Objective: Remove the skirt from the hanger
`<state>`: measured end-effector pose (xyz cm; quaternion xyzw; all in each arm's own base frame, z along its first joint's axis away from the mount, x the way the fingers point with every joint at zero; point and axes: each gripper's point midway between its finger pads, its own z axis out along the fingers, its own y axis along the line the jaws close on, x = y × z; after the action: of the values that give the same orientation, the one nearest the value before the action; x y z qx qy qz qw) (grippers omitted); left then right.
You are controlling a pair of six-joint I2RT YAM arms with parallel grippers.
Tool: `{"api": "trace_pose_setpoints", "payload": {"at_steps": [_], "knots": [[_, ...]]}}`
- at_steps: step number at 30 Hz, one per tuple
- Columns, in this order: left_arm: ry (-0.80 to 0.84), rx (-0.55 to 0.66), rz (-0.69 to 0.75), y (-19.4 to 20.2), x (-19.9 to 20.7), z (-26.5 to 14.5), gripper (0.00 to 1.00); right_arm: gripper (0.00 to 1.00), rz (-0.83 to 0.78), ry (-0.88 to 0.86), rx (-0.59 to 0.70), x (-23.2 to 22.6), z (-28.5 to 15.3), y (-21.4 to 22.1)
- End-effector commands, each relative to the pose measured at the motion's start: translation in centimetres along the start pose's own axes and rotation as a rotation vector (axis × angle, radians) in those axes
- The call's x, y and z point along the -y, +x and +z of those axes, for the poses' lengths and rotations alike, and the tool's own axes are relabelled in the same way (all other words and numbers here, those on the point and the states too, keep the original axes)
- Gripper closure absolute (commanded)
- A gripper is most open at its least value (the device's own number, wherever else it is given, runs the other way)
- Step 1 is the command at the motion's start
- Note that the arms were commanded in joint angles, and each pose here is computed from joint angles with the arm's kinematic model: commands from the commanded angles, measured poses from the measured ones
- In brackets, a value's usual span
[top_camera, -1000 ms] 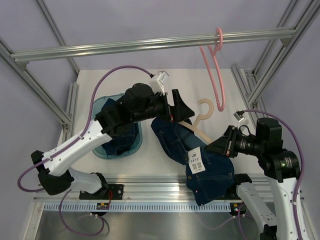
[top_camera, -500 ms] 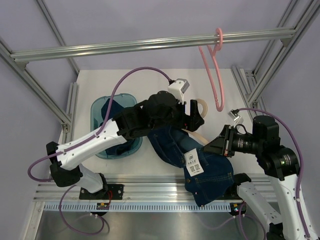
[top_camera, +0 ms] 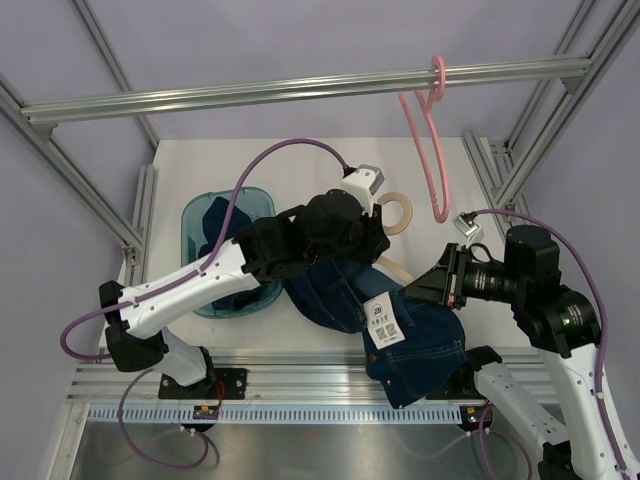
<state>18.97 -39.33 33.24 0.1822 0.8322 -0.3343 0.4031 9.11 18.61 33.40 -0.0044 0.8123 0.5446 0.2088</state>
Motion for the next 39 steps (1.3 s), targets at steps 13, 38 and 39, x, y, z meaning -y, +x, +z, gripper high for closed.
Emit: {"api": "trace_pose_setpoints", "payload": {"at_steps": [13,38,39], "knots": [[-0.105,0.144,0.03,-4.8,-1.9,-4.6,1.0,0.01,-0.06,-0.366,0.034,-9.1,-2.1,-1.4],[-0.256,0.209,0.061,-10.7,-6.2,-9.5,1.0,0.01,-0.55,0.319,0.326,-4.3,-4.0,-11.8],[-0.258,0.224,0.049,-11.2,-6.7,-9.8,1.0,0.01,-0.545,0.328,0.292,-3.8,-3.1,-12.1]]}}
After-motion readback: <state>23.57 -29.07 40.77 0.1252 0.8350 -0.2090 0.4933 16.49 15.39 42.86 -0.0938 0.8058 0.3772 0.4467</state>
